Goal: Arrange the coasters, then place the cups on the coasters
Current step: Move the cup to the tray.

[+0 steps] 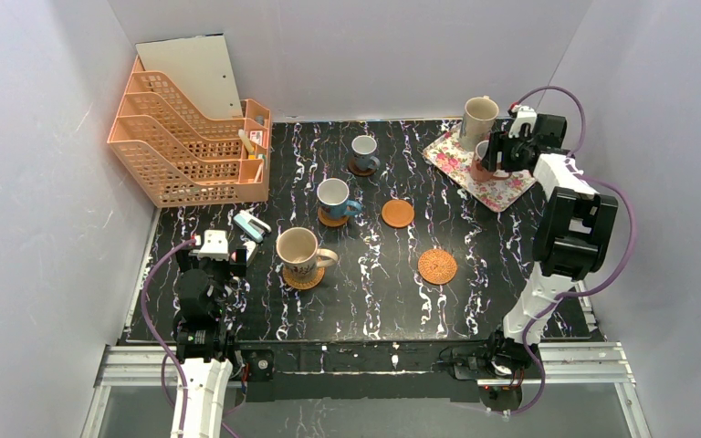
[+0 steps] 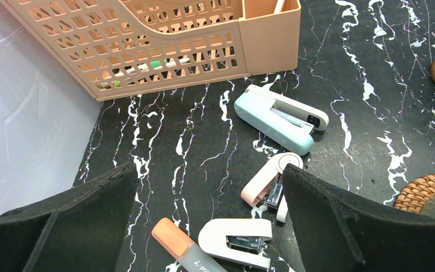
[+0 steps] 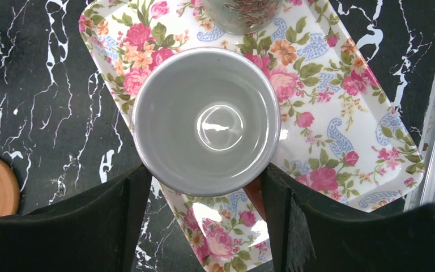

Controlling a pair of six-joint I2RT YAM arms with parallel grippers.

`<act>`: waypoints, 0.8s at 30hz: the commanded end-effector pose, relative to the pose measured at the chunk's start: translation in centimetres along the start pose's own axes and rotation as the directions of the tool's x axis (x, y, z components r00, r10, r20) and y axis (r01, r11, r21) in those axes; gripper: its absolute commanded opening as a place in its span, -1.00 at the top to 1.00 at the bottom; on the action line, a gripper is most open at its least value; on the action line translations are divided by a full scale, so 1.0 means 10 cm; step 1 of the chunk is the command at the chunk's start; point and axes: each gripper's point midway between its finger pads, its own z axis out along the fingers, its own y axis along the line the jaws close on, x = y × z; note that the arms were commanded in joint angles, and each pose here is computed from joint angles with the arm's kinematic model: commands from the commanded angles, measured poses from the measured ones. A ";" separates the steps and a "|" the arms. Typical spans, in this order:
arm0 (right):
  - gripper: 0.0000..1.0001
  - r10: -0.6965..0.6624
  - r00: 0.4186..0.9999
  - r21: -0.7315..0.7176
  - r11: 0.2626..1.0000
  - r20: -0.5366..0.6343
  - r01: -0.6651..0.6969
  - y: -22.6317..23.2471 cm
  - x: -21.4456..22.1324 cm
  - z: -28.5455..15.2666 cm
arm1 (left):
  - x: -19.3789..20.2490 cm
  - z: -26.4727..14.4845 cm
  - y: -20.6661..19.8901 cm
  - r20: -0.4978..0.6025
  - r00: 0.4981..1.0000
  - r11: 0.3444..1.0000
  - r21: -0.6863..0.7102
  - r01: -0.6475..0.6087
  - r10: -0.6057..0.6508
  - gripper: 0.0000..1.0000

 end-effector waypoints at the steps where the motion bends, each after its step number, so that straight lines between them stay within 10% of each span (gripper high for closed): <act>1: -0.52 0.013 0.999 0.063 0.998 0.047 -0.016 -0.06 -0.02 0.03 | 0.02 0.00 0.03 -0.002 1.000 1.000 -0.016 -0.003 0.003 -0.93; 6: -0.57 0.041 0.997 0.074 0.996 0.068 -0.046 -0.03 -0.05 0.04 | 0.02 0.00 0.03 -0.002 1.000 1.000 -0.019 -0.001 0.001 -0.93; 10: -0.97 0.042 0.996 0.050 0.998 0.078 -0.046 0.03 -0.09 0.00 | 0.02 0.00 0.04 -0.003 1.000 1.000 -0.021 -0.001 0.001 -0.93; 24: -0.93 -0.052 0.998 -0.028 0.998 0.047 0.053 0.07 -0.07 -0.07 | 0.02 0.00 0.04 0.001 1.000 1.000 -0.024 -0.001 0.001 -0.93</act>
